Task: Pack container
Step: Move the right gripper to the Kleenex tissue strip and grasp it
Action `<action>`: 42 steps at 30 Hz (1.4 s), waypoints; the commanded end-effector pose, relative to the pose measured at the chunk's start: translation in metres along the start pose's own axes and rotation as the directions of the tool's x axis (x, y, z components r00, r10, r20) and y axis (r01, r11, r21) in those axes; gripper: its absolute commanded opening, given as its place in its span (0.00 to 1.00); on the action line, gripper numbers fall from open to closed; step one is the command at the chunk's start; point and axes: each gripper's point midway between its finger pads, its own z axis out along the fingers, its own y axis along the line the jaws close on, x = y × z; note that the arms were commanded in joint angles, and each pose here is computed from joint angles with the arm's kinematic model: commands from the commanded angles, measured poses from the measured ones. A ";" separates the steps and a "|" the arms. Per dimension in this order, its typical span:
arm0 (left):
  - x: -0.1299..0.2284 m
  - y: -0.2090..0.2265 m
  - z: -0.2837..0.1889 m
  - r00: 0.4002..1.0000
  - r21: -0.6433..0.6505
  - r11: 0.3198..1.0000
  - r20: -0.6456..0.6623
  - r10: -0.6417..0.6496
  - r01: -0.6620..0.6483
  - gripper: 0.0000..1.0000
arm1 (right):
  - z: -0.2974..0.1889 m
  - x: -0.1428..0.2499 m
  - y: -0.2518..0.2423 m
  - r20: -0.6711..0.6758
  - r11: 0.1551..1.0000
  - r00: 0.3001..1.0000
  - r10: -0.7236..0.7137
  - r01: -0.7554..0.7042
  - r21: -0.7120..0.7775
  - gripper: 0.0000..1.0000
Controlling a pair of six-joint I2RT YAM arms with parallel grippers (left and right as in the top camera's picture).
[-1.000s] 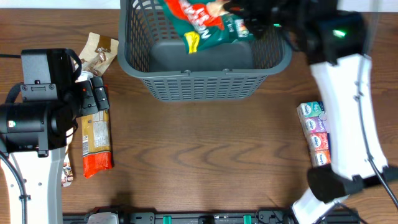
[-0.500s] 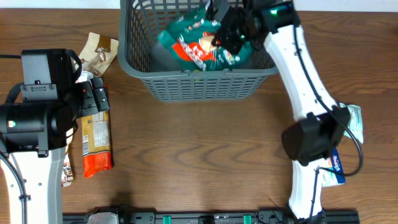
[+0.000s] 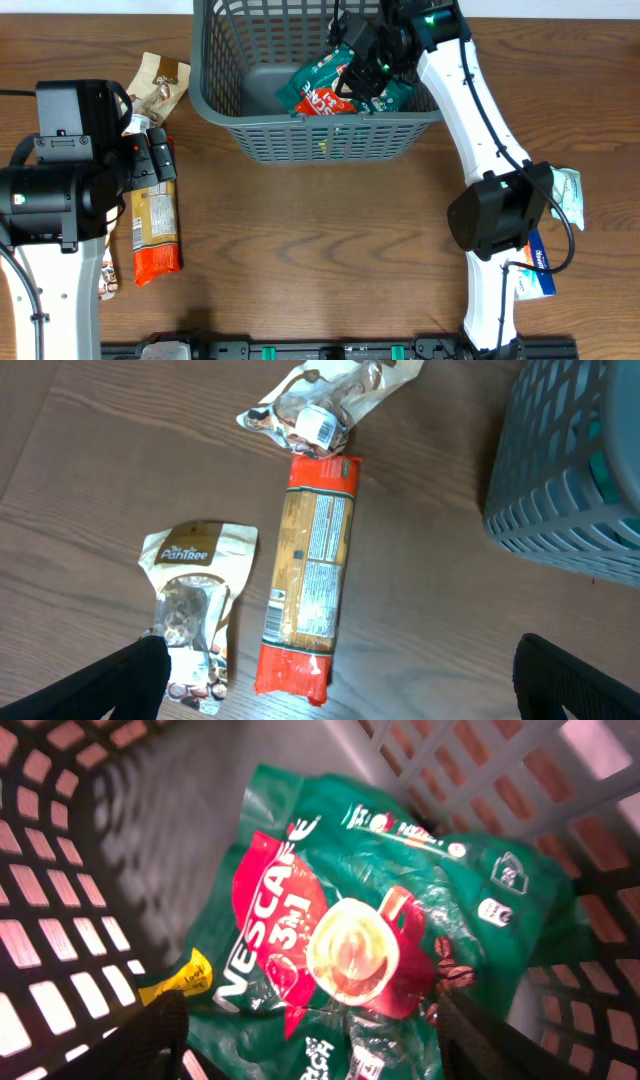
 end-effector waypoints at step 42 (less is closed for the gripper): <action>-0.015 -0.003 -0.017 0.993 0.044 0.999 0.117 0.012 -0.017 0.99 | -0.215 0.326 0.074 -0.201 0.434 0.390 0.898 -0.717 0.546 0.99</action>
